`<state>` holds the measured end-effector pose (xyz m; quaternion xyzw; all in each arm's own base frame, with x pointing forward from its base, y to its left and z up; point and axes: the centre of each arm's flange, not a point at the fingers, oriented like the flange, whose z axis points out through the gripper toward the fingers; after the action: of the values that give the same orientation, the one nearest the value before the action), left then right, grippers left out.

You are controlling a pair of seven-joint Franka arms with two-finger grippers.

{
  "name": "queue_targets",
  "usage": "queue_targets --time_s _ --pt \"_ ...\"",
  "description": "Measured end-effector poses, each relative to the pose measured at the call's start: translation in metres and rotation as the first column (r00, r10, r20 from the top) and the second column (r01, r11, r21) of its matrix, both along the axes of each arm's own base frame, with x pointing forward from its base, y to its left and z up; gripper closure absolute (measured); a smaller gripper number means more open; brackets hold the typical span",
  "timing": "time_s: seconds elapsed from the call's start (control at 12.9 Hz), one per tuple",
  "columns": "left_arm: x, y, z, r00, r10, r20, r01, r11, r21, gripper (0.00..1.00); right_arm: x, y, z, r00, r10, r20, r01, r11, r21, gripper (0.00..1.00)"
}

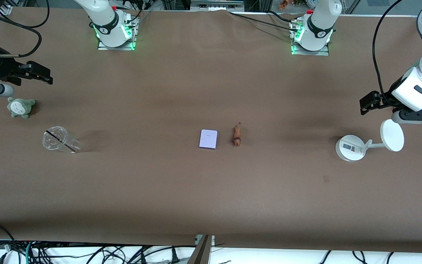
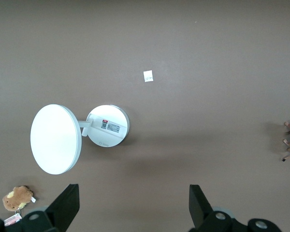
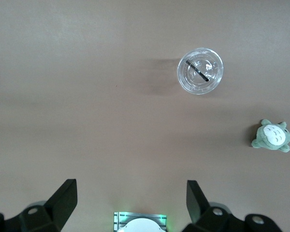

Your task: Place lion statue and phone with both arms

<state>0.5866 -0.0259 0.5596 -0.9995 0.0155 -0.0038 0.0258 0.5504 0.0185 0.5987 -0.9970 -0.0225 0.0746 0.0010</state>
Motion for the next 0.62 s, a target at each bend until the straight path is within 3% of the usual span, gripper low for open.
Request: queue_targets --time_s 0.62 --pt "0.0 0.0 0.0 1.0 0.0 0.0 0.0 1.0 0.0 0.0 0.005 0.0 -0.01 1.0 0.0 -0.018 0.0 1.0 0.003 0.0"
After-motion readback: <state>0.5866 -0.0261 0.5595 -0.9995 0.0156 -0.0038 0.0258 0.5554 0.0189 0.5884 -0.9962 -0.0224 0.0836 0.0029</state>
